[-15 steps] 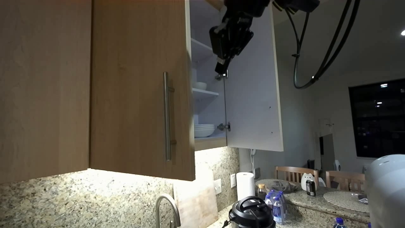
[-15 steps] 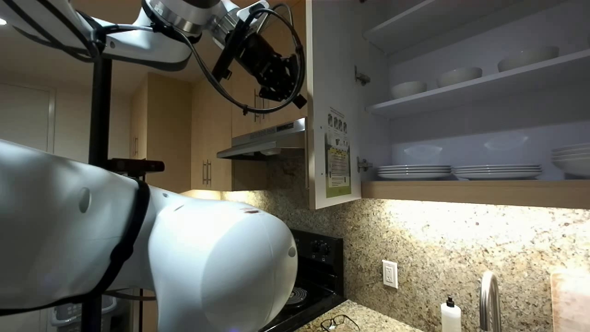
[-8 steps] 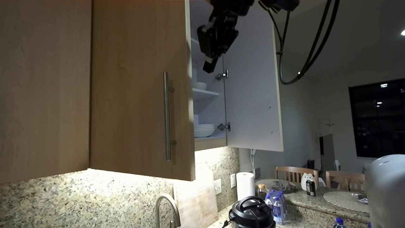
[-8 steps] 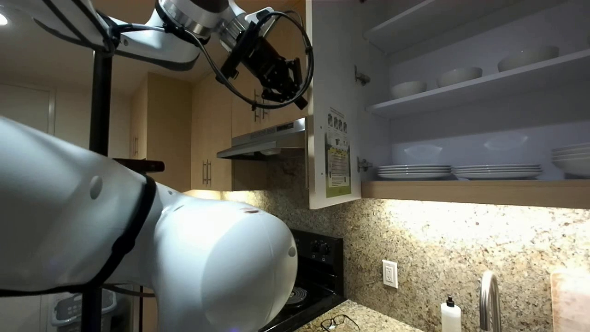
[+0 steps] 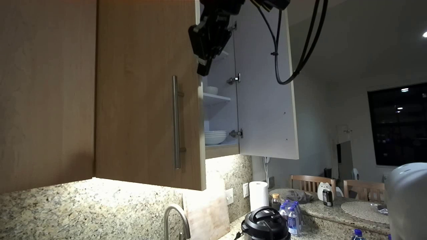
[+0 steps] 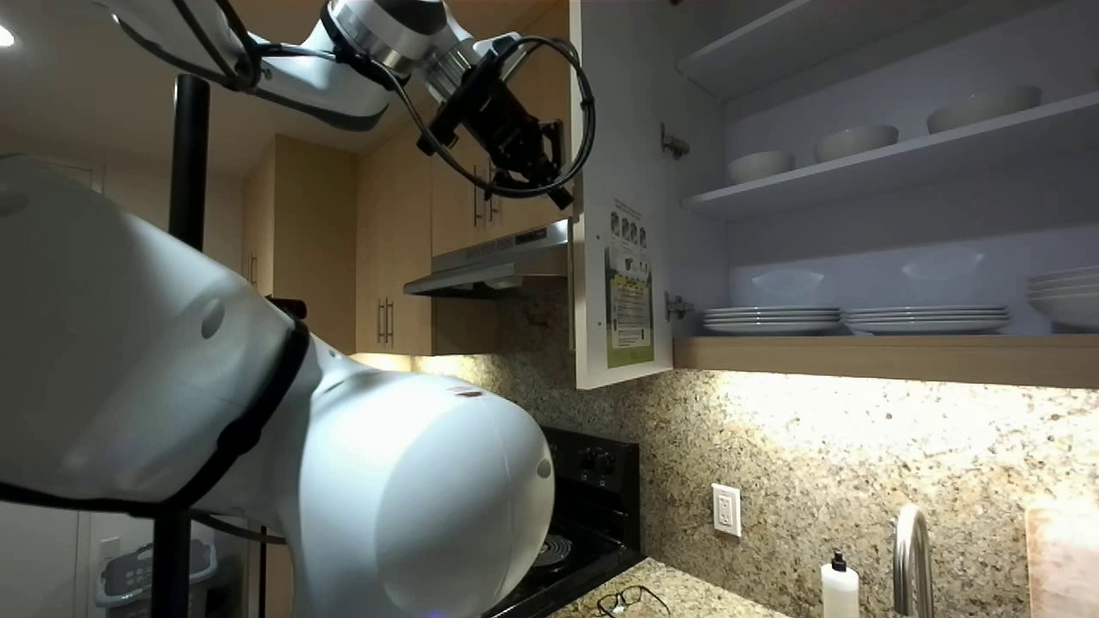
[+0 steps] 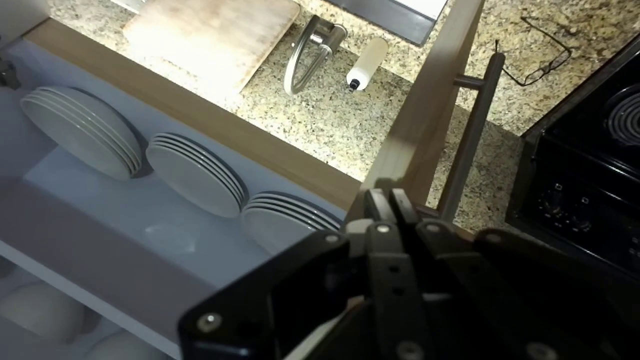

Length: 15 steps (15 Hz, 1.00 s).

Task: Close the cabinet door on the left

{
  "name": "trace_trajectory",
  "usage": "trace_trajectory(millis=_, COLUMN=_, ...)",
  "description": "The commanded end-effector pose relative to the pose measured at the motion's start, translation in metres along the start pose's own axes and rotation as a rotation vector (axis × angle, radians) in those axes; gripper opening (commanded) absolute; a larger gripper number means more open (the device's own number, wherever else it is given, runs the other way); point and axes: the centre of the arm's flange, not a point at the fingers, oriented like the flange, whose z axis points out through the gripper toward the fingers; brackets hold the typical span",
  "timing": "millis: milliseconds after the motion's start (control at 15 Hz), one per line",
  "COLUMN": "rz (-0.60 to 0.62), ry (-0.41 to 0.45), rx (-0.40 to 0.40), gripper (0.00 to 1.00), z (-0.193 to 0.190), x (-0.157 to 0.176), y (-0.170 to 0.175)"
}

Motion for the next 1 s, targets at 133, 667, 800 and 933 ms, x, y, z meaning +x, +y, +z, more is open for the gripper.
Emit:
trace_trajectory(millis=133, rz=-0.055, ry=0.022, rx=-0.01, gripper=0.07, z=-0.005, x=0.005, y=-0.01)
trace_trajectory(millis=667, rz=-0.077, ry=0.109, rx=-0.028, gripper=0.07, z=-0.004, x=0.021, y=-0.01)
trace_trajectory(millis=800, rz=-0.082, ry=0.132, rx=-0.028, gripper=0.06, z=-0.002, x=0.028, y=-0.008)
trace_trajectory(millis=933, rz=-0.078, ry=0.138, rx=-0.031, gripper=0.07, z=0.001, x=0.035, y=-0.004)
